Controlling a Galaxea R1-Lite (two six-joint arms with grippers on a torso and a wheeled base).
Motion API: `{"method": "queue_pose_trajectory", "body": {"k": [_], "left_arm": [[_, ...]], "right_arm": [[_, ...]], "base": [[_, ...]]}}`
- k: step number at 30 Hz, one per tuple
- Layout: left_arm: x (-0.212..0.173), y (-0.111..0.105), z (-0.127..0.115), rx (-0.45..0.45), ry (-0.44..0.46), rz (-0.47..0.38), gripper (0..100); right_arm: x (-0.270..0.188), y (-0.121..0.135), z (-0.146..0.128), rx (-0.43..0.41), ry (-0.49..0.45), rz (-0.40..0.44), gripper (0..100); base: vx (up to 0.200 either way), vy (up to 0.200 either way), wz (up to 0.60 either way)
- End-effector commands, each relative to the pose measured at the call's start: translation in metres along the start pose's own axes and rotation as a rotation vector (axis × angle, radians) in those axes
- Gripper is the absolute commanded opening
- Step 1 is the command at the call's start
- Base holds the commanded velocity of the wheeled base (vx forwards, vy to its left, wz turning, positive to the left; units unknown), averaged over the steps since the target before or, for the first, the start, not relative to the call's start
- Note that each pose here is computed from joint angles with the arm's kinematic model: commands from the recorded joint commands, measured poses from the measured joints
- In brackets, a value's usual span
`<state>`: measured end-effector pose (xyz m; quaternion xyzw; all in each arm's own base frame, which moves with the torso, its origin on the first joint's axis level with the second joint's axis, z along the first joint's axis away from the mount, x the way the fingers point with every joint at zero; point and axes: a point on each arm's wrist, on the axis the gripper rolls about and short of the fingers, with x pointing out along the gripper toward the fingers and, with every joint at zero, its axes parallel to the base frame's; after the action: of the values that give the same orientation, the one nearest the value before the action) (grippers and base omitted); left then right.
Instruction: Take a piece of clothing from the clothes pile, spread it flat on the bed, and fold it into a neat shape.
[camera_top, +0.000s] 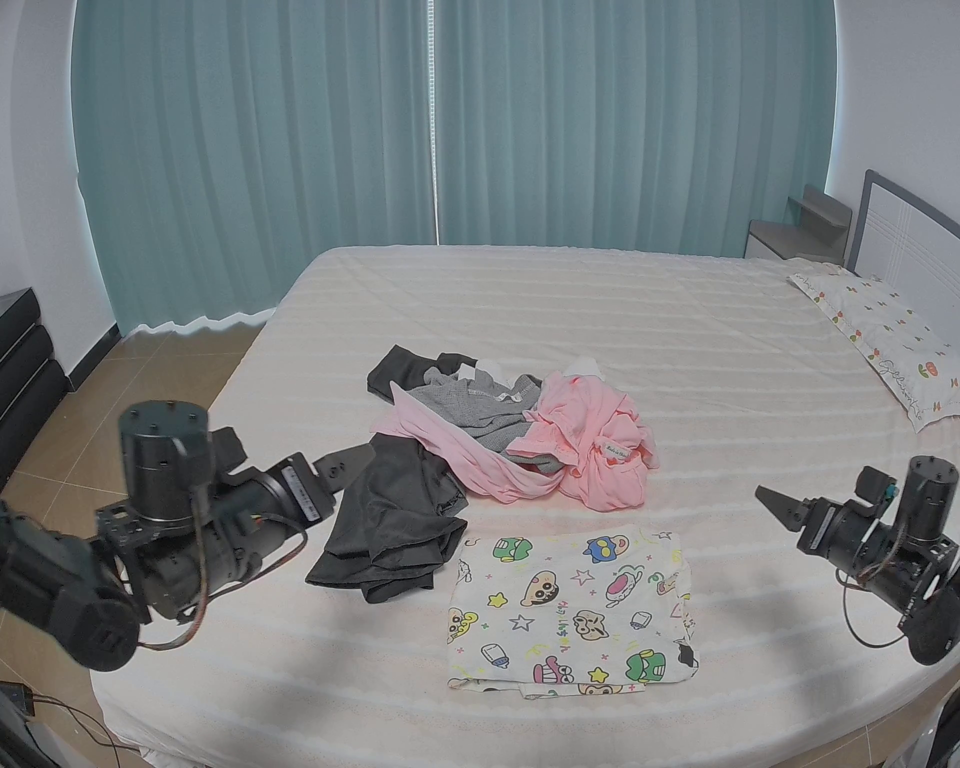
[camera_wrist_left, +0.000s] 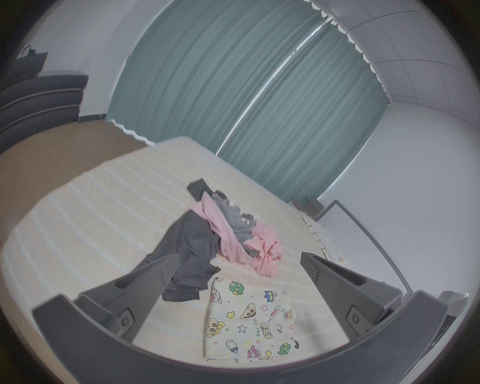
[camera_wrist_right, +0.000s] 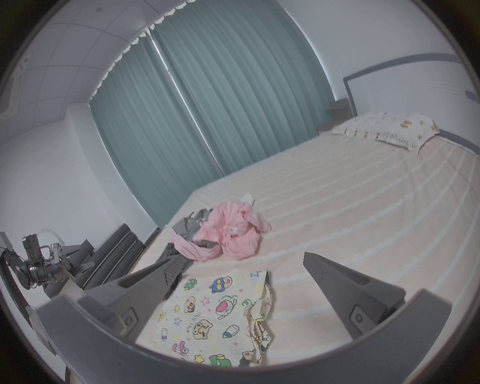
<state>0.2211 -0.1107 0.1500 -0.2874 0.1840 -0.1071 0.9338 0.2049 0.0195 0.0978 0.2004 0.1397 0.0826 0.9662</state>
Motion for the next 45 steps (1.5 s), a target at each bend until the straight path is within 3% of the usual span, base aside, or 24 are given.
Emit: {"method": "queue_pose_trajectory", "body": {"k": [1,6,12,18,24,25,28,30,32,35,36,40,45], "left_arm": [[-0.15,0.005,0.023,0.062,-0.263,-0.042,100],[-0.201,0.026,0.02,0.13,-0.343,-0.015,100],[-0.227,0.038,0.016,0.155,-0.429,0.031,100],[-0.255,0.054,-0.001,0.289,-0.487,0.131,100],[-0.273,0.062,-0.017,0.379,-0.542,0.232,100],[-0.277,0.065,-0.024,0.411,-0.568,0.294,100],[-0.282,0.067,-0.032,0.429,-0.6,0.341,100],[-0.282,0.071,-0.041,0.44,-0.612,0.377,100],[-0.281,0.072,-0.042,0.435,-0.608,0.379,100],[-0.277,0.075,-0.045,0.429,-0.597,0.396,100],[-0.271,0.08,-0.049,0.431,-0.586,0.443,100],[-0.263,0.088,-0.056,0.423,-0.583,0.497,100],[-0.248,0.101,-0.068,0.444,-0.59,0.566,100]], "right_arm": [[-0.123,0.023,0.02,-0.055,-0.304,0.087,100],[-0.165,0.024,0.0,-0.056,-0.248,0.082,100],[-0.204,0.025,-0.016,-0.107,-0.205,0.126,100],[-0.236,0.016,-0.044,-0.29,-0.155,0.095,100],[-0.236,0.013,-0.044,-0.346,-0.184,-0.029,100],[-0.234,0.011,-0.047,-0.376,-0.173,-0.072,100],[-0.227,0.005,-0.055,-0.425,-0.147,-0.154,100],[-0.216,-0.008,-0.074,-0.483,-0.083,-0.312,100],[-0.215,-0.009,-0.073,-0.481,-0.128,-0.376,100],[-0.213,-0.01,-0.073,-0.478,-0.165,-0.396,100],[-0.212,-0.01,-0.073,-0.469,-0.193,-0.424,100],[-0.217,-0.008,-0.077,-0.451,-0.271,-0.491,100],[-0.218,-0.008,-0.079,-0.467,-0.288,-0.44,100]], "base": [[0.0,0.0,0.0],[0.0,0.0,0.0],[0.0,0.0,0.0],[0.0,0.0,0.0],[0.0,0.0,0.0],[0.0,0.0,0.0],[0.0,0.0,0.0],[0.0,0.0,0.0],[0.0,0.0,0.0],[0.0,0.0,0.0],[0.0,0.0,0.0],[0.0,0.0,0.0],[0.0,0.0,0.0]]}}
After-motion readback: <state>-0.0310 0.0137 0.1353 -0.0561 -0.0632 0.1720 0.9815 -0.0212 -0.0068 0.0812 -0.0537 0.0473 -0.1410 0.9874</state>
